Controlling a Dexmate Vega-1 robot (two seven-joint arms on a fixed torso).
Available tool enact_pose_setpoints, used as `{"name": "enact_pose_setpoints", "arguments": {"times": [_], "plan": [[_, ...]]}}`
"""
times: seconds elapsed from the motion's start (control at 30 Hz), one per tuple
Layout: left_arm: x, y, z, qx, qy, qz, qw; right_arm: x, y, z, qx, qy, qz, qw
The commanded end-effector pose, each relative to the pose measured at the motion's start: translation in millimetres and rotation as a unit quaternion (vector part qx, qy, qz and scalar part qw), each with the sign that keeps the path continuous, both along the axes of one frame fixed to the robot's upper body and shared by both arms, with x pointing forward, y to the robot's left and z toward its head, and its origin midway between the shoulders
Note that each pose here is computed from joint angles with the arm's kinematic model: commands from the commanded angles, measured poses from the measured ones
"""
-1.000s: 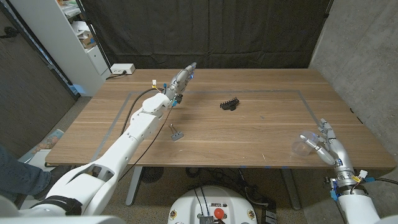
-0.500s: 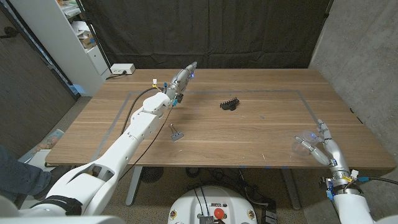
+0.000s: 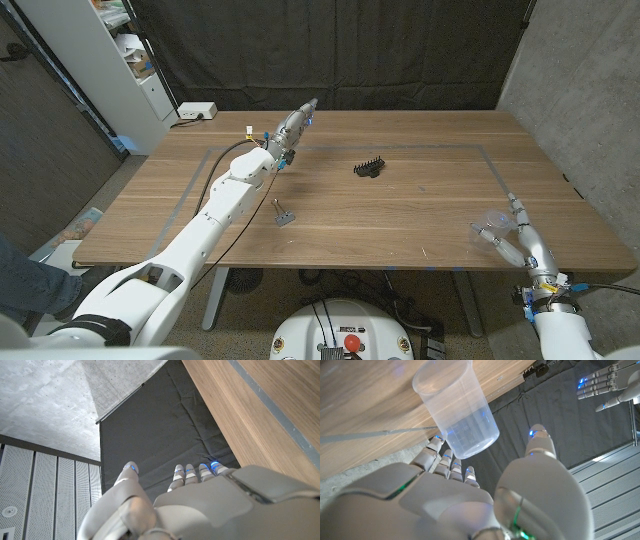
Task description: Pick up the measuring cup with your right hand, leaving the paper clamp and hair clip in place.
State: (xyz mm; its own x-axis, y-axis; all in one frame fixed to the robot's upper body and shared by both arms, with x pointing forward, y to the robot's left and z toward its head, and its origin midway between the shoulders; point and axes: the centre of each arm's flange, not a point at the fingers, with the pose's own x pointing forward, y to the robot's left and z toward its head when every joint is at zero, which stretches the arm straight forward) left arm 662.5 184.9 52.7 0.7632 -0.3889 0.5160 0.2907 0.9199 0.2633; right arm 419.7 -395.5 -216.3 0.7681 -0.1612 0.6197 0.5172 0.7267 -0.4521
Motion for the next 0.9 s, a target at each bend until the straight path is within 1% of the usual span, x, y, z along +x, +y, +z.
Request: {"name": "enact_pose_setpoints", "arguments": {"times": [0.03,0.37,0.9], "plan": [[-2.2,-3.5,1.1,0.005,-0.001,0.000,1.000,3.1,-3.4,-5.4,-0.013,0.005,-0.021,0.9997],[-1.2,-5.6,-1.0,0.004,0.003,-0.002,1.000,7.7,-2.4,-4.0,-0.012,0.001,-0.020,0.9997],[0.7,-6.5,-2.3,0.006,0.006,0.000,1.000,19.5,2.2,-3.2,-0.018,0.003,-0.013,0.9997]]}}
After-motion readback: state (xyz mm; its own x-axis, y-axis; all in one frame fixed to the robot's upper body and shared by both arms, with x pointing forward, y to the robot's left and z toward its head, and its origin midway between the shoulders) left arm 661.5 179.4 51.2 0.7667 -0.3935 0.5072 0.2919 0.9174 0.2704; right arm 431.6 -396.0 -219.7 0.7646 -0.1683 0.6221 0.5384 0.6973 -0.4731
